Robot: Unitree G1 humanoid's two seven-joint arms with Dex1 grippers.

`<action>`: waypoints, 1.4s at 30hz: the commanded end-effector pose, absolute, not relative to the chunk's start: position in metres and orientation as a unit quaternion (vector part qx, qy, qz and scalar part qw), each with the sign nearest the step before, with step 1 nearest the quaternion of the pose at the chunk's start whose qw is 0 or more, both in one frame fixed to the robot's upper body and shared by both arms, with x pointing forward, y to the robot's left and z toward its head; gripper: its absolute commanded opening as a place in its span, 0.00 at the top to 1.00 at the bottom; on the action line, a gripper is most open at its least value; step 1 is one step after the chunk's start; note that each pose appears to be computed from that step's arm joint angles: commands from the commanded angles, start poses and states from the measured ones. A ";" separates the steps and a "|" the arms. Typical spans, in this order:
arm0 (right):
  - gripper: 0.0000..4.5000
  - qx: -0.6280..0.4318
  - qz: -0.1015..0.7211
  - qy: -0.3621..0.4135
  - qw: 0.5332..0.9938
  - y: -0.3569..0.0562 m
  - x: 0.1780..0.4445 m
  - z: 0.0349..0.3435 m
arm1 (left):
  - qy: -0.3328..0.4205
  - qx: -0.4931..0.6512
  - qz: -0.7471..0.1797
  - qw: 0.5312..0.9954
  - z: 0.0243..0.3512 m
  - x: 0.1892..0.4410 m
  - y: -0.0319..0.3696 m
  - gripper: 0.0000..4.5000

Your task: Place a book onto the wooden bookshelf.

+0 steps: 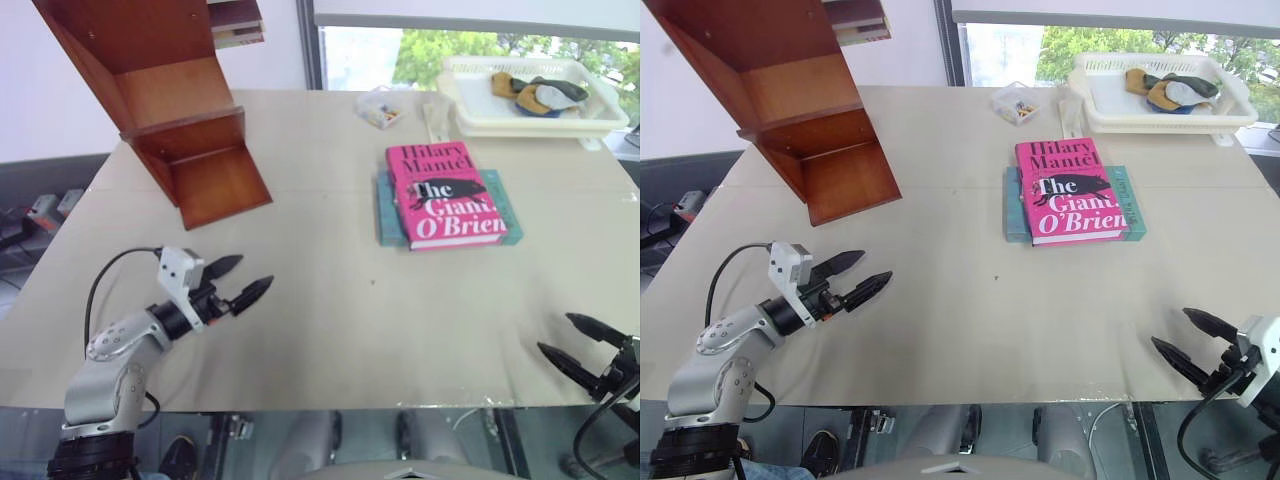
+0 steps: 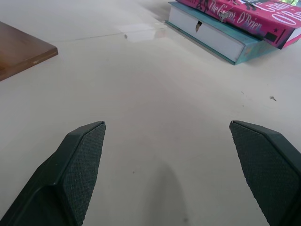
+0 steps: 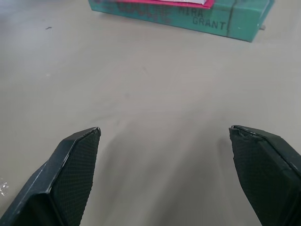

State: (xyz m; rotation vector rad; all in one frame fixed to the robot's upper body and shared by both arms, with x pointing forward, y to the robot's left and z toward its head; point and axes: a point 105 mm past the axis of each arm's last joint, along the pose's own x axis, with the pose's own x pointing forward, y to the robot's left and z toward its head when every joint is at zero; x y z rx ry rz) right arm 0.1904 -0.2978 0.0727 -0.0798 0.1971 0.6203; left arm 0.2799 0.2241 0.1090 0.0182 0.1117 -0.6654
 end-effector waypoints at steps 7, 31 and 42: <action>0.00 -0.049 0.295 0.050 0.953 -0.296 0.197 0.094 | 0.044 -0.045 -0.353 0.933 0.125 0.289 0.216 0.01; 0.00 -0.117 0.107 0.001 0.987 -0.338 0.366 0.157 | -0.017 0.014 -0.507 0.862 0.186 0.310 0.196 0.01; 0.00 -0.146 0.095 0.034 0.984 -0.290 0.431 0.147 | -0.041 0.038 -0.503 0.863 0.194 0.312 0.201 0.01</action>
